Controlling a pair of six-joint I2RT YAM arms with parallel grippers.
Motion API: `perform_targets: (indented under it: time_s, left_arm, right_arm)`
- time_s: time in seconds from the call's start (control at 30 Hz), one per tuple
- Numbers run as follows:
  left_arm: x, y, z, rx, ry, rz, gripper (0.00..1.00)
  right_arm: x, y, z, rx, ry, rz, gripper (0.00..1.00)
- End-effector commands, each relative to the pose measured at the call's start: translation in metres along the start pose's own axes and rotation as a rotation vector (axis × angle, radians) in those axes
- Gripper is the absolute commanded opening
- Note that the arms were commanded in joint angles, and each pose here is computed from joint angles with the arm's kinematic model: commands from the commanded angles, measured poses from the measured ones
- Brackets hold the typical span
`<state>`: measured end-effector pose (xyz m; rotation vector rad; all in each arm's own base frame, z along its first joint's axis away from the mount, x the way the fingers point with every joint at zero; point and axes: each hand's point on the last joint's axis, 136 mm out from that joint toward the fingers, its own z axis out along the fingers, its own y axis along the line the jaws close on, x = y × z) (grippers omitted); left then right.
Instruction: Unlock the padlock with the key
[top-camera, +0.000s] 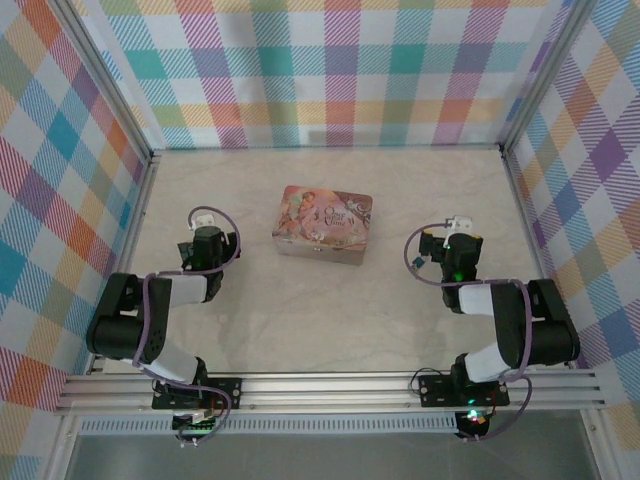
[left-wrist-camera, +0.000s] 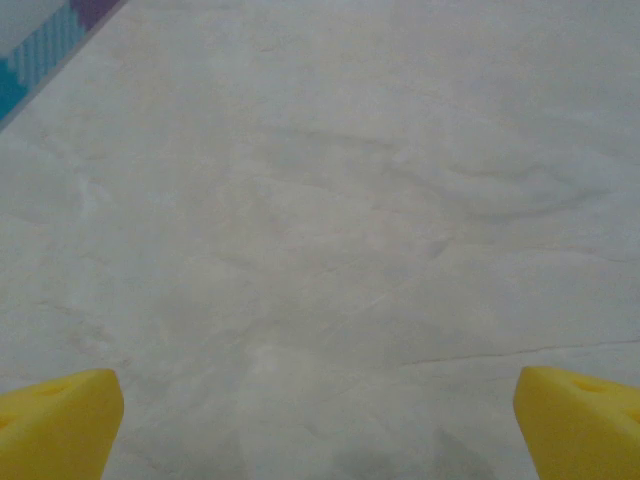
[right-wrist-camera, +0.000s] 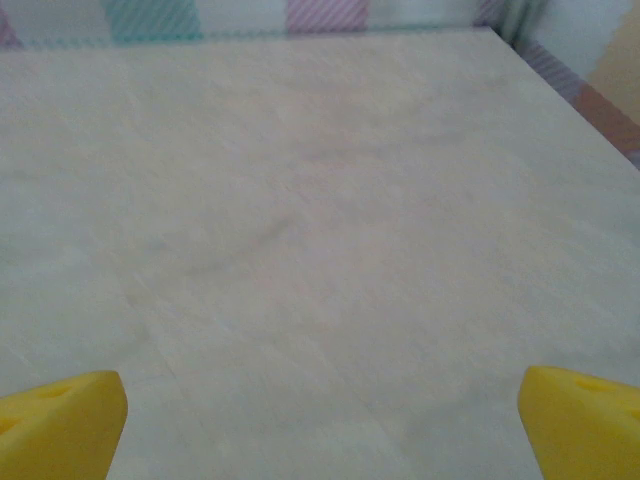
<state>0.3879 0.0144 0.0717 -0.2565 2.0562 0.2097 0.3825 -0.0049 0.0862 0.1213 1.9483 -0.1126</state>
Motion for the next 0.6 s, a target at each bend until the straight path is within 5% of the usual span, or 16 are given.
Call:
perform_targets:
  time_s: [0.0, 0.03, 0.57]
  left_arm:
    - [-0.0131, -0.0072, -0.0054, 0.077, -0.156, -0.022, 1.00]
    - [-0.0101, -0.0034, -0.0027, 0.061, -0.091, -0.032, 1.00]
    - [-0.0119, -0.0047, -0.0031, 0.059, -0.115, -0.022, 1.00]
  right_arm:
    - [-0.0092, 0.0104, 0.0081, -0.090, -0.003, 0.030, 0.99]
    - [-0.0134, 0.0092, 0.0091, -0.094, -0.043, 0.031, 1.00]
    - [-0.0114, 0.0107, 0.0081, -0.103, -0.026, 0.027, 1.00]
